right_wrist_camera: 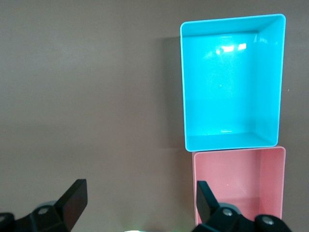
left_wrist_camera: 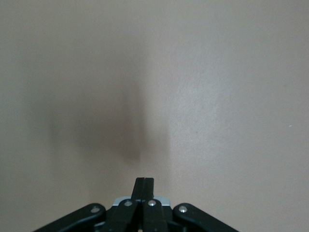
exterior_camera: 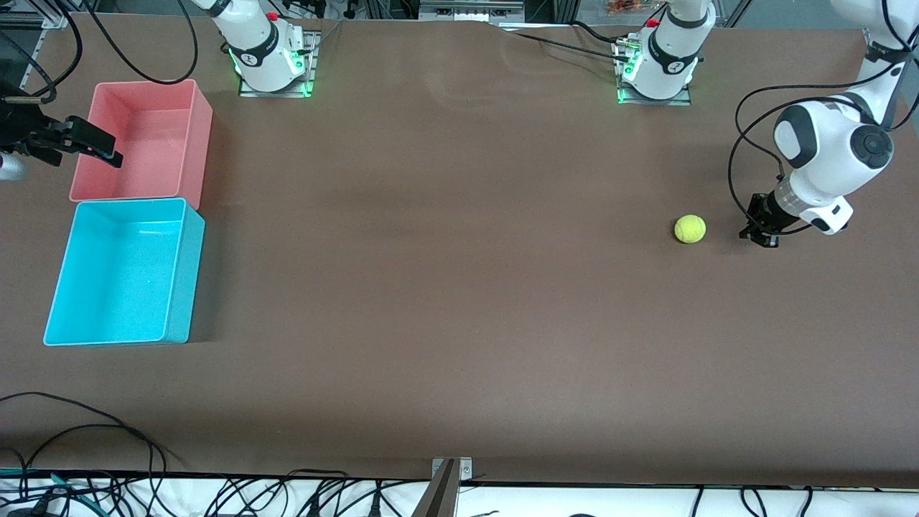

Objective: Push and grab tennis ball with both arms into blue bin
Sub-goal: 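Lower the left gripper beside the tennis ball, then push the tennis ball with the left gripper toward the cyan bin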

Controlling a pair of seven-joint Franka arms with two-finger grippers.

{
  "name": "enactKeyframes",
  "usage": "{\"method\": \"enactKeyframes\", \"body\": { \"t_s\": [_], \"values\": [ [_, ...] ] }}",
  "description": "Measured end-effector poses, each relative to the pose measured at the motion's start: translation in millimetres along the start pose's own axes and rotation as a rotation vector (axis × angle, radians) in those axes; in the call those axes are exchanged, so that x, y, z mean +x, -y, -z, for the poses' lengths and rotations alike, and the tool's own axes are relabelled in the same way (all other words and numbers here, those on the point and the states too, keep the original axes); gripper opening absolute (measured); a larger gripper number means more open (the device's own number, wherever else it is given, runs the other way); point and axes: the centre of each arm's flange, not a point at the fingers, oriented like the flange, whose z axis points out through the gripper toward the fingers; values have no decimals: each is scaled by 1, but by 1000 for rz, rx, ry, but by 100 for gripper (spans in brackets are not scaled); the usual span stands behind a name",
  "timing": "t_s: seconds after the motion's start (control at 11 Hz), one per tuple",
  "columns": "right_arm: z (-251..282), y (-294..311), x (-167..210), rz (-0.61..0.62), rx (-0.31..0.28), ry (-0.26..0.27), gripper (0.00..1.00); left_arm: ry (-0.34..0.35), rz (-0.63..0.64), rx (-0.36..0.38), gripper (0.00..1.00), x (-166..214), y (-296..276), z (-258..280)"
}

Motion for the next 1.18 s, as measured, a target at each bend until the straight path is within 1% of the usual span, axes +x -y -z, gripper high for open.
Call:
{"method": "enactKeyframes", "body": {
  "t_s": [0.27,0.45,0.73,1.09,1.18],
  "values": [
    [-1,0,0,0,0,3,100,16,-3,4,1,-19,-2,-24],
    [-2,0,1,0,0,6,100,19,3,10,1,-19,2,-34],
    [-3,0,1,0,0,8,100,20,36,15,1,-7,21,-45],
    [-3,0,1,-1,0,8,100,20,36,15,1,-8,25,-47],
    [-2,0,2,-1,0,-2,100,23,32,19,1,-12,26,-49]
  ]
}}
